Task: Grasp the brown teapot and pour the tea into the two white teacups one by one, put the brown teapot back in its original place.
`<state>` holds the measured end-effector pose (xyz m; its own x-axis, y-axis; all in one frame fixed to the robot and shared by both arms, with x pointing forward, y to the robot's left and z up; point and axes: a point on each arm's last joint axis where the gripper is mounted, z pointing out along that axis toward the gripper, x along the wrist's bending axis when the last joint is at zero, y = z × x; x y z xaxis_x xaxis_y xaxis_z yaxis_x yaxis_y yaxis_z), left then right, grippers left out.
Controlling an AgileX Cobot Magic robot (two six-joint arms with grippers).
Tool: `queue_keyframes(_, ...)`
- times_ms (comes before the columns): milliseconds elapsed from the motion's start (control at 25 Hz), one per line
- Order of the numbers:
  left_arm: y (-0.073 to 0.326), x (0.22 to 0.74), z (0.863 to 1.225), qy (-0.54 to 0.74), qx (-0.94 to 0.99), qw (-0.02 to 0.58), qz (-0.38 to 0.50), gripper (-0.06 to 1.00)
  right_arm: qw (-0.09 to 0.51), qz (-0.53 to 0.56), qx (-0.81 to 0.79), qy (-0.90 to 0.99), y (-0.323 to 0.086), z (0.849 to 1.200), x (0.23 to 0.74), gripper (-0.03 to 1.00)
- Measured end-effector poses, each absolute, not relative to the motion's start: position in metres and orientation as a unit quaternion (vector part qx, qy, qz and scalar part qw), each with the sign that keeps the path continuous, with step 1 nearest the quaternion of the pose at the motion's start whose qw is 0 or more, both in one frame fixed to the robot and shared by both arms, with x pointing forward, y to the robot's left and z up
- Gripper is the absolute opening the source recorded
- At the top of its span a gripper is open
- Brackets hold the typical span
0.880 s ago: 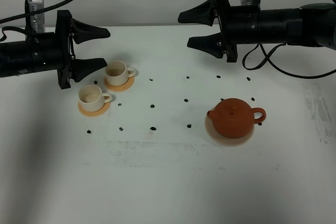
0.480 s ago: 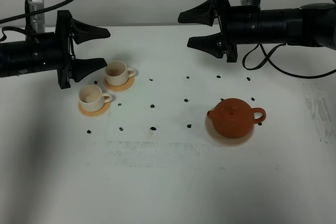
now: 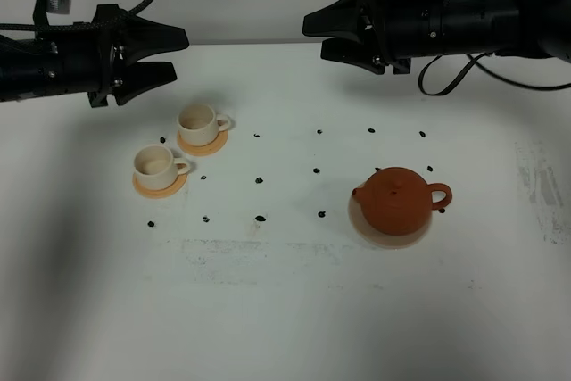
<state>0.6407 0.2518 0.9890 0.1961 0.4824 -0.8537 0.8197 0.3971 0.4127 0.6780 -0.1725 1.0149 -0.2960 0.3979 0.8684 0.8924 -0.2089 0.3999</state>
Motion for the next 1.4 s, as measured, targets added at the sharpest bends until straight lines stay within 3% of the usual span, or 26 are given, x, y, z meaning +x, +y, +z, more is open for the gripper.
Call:
queue_keyframes(240, 0.263, 0.622, 1.034, 0.584, 0.625, 0.519, 0.001, 0.58, 0.078, -0.521, -0.531, -0.664, -0.185, 1.061, 0.665, 0.50)
queue_keyframes(480, 0.269, 0.594, 1.086, 0.542, 0.669, 0.498, 0.105, 0.55, -0.033, -0.440, -0.529, -0.725, -0.191, 1.080, 0.649, 0.50)
queue_keyframes(720, 0.272, 0.558, 1.122, 0.520, 0.686, 0.485, 0.157, 0.51, -0.078, -0.396, -0.497, -0.768, -0.175, 1.092, 0.633, 0.50)
queue_keyframes(1080, 0.278, 0.487, 1.130, 0.524, 0.697, 0.436, 0.221, 0.51, -0.135, -0.387, -0.474, -0.779, -0.181, 1.121, 0.615, 0.50)
queue_keyframes(1400, 0.279, 0.398, 1.147, 0.497, 0.675, 0.449, 0.309, 0.51, -0.222, -0.397, -0.487, -0.746, -0.201, 1.105, 0.583, 0.50)
